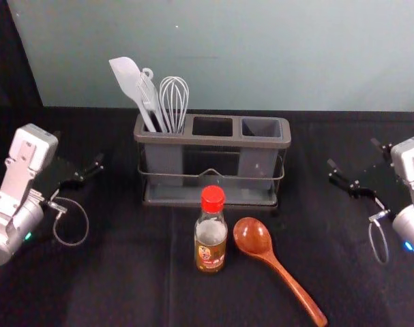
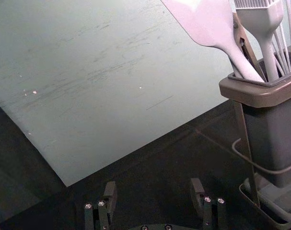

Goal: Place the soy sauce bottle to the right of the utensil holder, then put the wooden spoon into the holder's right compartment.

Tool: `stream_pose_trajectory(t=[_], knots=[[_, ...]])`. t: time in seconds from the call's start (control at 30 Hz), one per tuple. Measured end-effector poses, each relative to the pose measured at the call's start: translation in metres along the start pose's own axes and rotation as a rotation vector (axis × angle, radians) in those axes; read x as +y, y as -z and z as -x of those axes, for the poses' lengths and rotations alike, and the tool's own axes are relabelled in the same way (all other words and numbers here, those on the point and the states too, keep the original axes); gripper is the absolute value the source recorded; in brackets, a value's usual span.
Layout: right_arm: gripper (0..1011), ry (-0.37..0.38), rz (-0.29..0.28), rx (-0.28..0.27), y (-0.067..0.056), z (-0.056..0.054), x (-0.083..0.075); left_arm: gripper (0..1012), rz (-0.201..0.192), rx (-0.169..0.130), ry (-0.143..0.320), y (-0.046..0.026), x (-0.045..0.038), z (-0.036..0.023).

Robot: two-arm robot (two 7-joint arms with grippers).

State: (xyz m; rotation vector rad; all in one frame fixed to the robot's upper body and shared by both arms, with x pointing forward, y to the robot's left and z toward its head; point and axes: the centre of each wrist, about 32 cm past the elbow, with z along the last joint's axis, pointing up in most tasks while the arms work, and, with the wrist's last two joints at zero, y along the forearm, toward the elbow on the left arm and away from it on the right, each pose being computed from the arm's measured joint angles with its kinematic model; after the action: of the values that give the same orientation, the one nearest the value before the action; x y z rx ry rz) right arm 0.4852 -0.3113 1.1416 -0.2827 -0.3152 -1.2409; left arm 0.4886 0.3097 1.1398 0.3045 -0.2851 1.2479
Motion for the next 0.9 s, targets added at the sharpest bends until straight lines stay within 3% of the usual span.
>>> stream_pose_trajectory(t=[0.4,0.57,0.7,0.9], knots=[[1003,-0.003,-0.070,0.025,-0.020,-0.008,-0.020,1005,0.000,0.000,0.000,0.0000,0.0000,0.0000],[1003,-0.022,-0.104,0.074,-0.030,-0.015,-0.033,1005,0.000,0.000,0.000,0.0000,0.0000,0.0000],[1003,-0.091,-0.148,0.174,-0.034,-0.025,-0.047,1005,0.000,0.000,0.000,0.0000,0.0000,0.0000],[1003,-0.190,-0.186,0.256,-0.036,-0.032,-0.062,1005,0.000,0.000,0.000,0.0000,0.0000,0.0000]])
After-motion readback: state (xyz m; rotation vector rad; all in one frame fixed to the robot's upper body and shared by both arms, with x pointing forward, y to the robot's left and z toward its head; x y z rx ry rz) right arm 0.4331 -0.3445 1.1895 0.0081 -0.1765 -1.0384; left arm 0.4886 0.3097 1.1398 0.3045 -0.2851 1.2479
